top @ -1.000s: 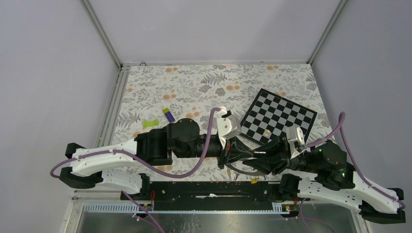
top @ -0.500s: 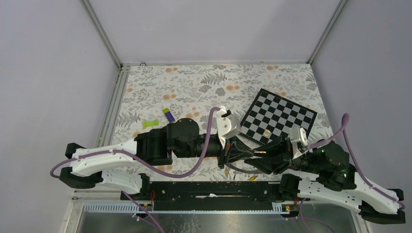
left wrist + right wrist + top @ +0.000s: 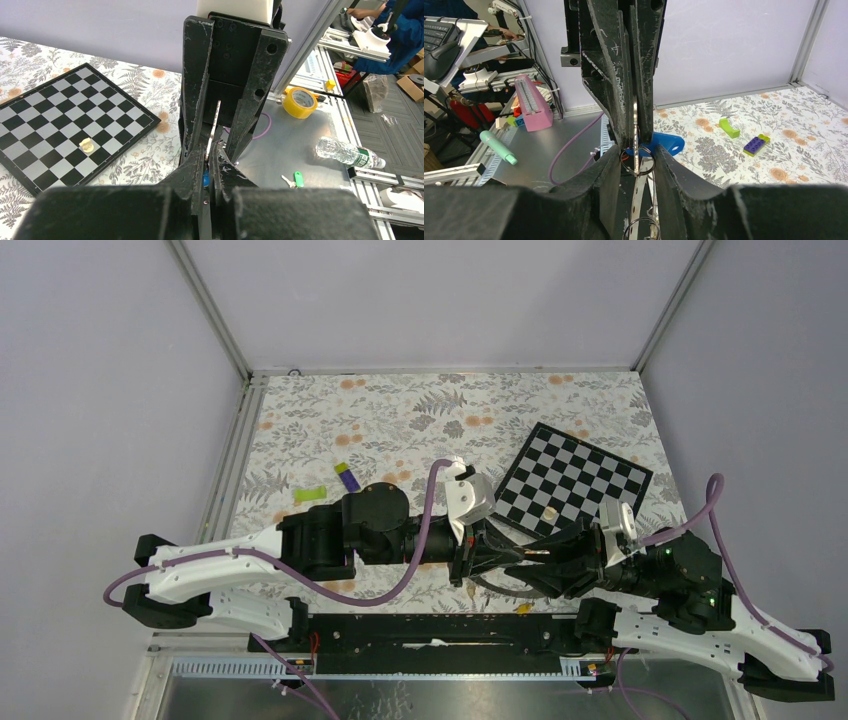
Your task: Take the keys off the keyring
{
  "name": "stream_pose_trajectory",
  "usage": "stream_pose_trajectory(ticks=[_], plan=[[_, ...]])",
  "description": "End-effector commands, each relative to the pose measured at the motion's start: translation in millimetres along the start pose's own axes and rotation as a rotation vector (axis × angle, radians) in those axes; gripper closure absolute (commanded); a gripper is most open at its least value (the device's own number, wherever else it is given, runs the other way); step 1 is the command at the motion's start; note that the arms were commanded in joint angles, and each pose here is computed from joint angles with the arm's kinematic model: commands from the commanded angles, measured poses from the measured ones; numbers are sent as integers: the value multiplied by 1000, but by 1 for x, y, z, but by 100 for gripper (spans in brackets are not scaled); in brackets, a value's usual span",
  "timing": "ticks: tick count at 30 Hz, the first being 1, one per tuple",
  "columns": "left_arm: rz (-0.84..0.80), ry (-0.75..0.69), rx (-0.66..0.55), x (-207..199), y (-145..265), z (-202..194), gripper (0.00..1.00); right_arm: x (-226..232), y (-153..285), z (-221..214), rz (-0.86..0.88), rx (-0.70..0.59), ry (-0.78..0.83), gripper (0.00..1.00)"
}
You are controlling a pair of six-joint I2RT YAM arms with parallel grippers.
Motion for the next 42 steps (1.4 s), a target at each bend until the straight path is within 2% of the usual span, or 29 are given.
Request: stream_pose_trajectory(ticks=[1, 14, 21, 22, 25, 31, 38, 42], plan=[[-6, 6, -80, -1, -1, 20, 99, 16, 4, 38, 44, -113, 36, 63], [-10, 7, -44, -1, -5, 9, 100, 21, 8, 48, 58, -141, 41, 62], [-4, 6, -63, 0, -3, 14, 100, 16, 5, 36, 47, -106, 26, 62], [-4, 6, -66, 0, -3, 15, 100, 15, 5, 33, 44, -99, 21, 60], [3, 6, -78, 1, -1, 19, 100, 12, 4, 26, 31, -83, 1, 43], [16, 3, -99, 3, 4, 25, 100, 7, 5, 14, 17, -65, -22, 37], [15, 4, -116, 2, 7, 30, 100, 4, 6, 2, 14, -30, -40, 36], [11, 8, -122, 1, 8, 32, 100, 4, 6, -2, 13, -20, -43, 41]])
Point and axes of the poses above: each gripper's point midway between its finger pads, its own y axis back along the fingers, its own x axis along the line the jaws close on, z = x × y, the point moved 1 cm from there along y, back along the fingers, and after that the axes turned 13 degrees about -y, right-handed, at the moved point
